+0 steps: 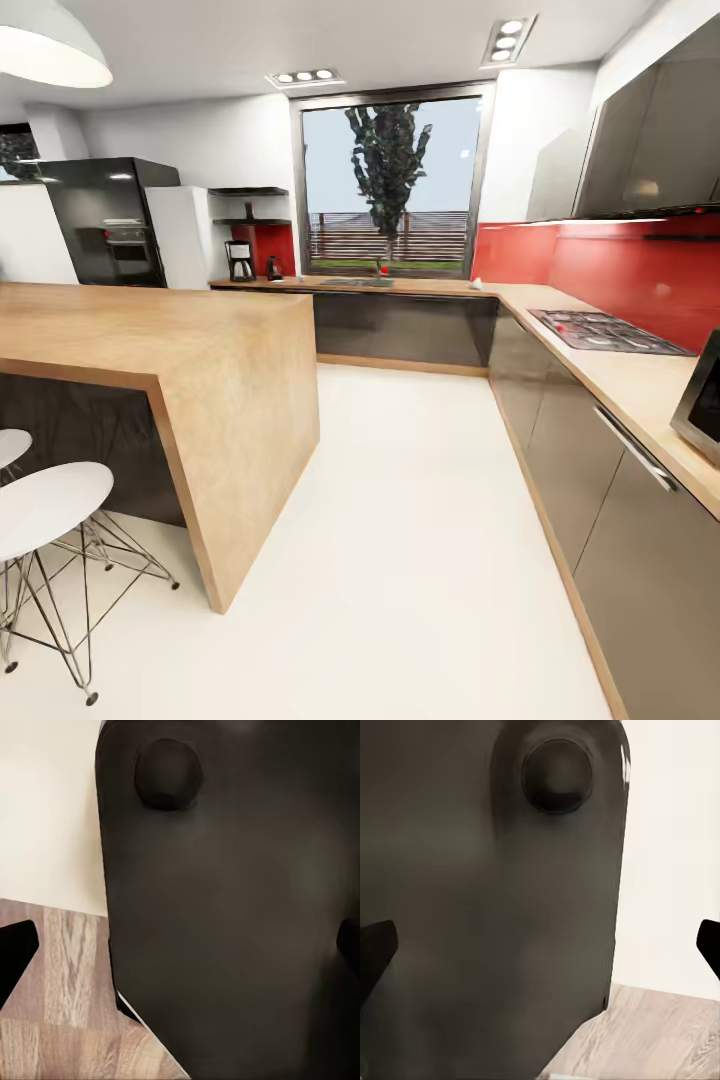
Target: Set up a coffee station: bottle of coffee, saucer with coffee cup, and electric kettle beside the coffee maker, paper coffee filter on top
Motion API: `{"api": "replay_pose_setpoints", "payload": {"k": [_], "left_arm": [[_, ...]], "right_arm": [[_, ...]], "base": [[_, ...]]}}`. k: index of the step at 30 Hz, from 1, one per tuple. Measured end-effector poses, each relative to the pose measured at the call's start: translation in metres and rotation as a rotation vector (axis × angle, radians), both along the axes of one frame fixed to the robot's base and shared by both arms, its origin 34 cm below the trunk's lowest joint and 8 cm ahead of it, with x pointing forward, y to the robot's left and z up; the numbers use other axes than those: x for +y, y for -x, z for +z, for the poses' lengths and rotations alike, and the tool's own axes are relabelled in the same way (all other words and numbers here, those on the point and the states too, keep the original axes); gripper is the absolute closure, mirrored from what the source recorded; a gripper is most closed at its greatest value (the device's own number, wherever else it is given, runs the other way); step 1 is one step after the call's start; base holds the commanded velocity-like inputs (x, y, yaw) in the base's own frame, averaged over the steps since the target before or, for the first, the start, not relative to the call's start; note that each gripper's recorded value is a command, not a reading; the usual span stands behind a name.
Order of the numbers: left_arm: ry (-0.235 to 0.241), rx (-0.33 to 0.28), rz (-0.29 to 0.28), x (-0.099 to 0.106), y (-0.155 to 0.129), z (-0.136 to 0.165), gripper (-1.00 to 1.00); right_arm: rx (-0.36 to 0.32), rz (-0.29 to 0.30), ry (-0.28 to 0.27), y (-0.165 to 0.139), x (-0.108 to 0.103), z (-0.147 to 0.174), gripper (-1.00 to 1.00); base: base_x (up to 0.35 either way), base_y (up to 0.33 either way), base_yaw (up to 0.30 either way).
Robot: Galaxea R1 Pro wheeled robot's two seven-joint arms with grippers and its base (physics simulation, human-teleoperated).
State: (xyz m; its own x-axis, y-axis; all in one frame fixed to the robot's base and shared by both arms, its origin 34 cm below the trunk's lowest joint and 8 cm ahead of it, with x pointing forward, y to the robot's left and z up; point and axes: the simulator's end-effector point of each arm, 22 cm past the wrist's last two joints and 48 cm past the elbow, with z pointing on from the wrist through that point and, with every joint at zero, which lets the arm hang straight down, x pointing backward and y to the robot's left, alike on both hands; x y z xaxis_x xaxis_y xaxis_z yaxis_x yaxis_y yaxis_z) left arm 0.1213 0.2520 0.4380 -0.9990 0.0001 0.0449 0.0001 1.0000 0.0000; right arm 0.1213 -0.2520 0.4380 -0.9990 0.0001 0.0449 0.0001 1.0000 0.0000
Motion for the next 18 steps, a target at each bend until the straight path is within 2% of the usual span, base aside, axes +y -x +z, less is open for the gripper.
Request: {"api": "replay_pose_setpoints", "payload": {"k": [3,9,14,18], "left_arm": [[0.008,-0.03,0.013,-0.004,-0.01,0.0,-1.0],[0.006,-0.035,-0.005,-0.002,-0.008,0.0,-1.0],[0.005,-0.037,-0.006,-0.001,-0.009,0.0,-1.0],[0.005,-0.039,-0.006,-0.001,-0.01,0.0,-1.0]], "right_arm": [[-0.04,-0.004,-0.016,-0.018,0.013,0.0,-1.0],[-0.106,-0.007,-0.049,-0.041,0.039,0.001,-1.0],[-0.137,-0.01,-0.053,-0.055,0.043,0.002,-1.0],[-0.16,-0.011,-0.053,-0.066,0.043,0.003,-1.0]], "base": [[0.0,0.0,0.0],[0.0,0.0,-0.006],[0.045,0.0,-0.206],[0.181,0.0,-0.259]]}}
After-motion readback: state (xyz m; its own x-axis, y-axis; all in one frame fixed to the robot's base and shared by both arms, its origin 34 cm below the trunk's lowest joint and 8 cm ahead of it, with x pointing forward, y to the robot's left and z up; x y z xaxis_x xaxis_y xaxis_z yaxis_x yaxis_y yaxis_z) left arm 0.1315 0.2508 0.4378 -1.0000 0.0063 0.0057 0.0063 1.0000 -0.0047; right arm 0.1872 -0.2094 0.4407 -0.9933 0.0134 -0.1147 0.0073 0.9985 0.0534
